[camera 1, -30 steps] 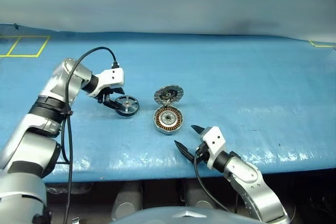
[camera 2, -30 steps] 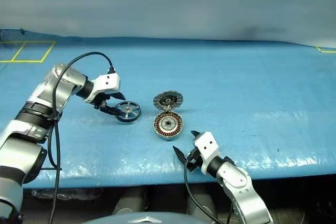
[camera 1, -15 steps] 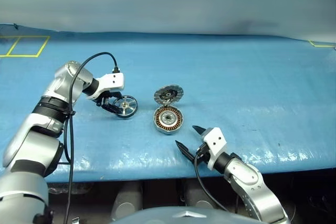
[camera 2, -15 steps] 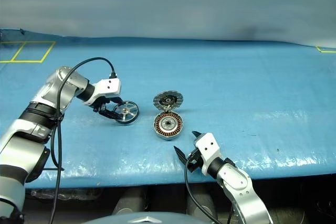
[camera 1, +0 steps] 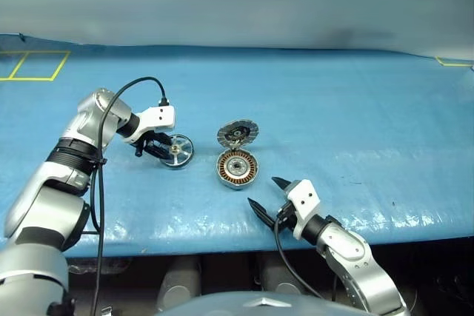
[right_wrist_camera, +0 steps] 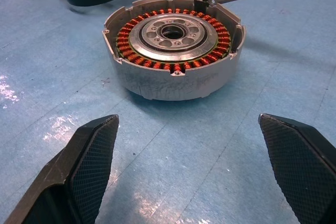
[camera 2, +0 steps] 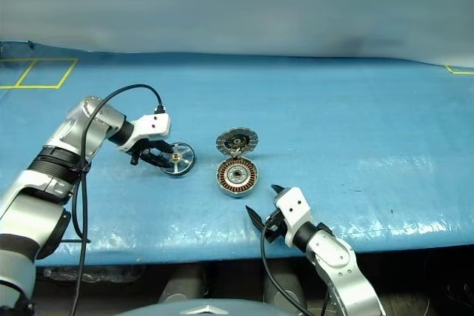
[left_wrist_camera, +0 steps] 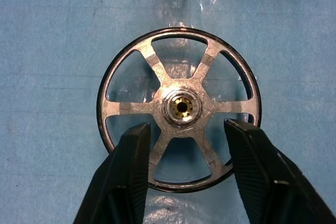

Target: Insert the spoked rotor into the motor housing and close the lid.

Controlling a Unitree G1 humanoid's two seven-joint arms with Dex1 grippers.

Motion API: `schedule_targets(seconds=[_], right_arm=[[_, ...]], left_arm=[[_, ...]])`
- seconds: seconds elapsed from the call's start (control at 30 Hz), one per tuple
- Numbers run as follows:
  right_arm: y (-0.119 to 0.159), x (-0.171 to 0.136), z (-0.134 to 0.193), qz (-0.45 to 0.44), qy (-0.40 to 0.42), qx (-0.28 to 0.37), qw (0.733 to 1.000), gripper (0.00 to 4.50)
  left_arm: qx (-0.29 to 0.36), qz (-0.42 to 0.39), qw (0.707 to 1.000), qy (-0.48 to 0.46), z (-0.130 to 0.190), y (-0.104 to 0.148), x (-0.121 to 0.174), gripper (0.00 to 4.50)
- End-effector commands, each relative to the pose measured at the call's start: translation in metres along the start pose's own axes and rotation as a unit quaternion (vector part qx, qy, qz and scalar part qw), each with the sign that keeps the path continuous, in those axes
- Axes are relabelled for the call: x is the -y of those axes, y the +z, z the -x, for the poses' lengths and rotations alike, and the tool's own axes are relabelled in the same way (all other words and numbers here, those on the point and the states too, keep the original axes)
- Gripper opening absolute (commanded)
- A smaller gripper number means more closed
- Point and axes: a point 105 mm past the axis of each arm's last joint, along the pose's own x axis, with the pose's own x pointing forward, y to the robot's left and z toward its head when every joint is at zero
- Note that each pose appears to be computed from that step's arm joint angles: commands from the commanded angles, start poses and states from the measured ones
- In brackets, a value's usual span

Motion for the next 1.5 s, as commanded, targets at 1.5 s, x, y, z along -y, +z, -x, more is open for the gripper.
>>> schedule_targets(seconds=[1.5], right_arm=[[0.018, 0.008, 0.006, 0.028, 0.042, 0.061, 0.997, 4.50]], left_arm=[[0.180, -0.053, 0.982, -0.022, -0.010, 0.104, 0.059, 0.99]])
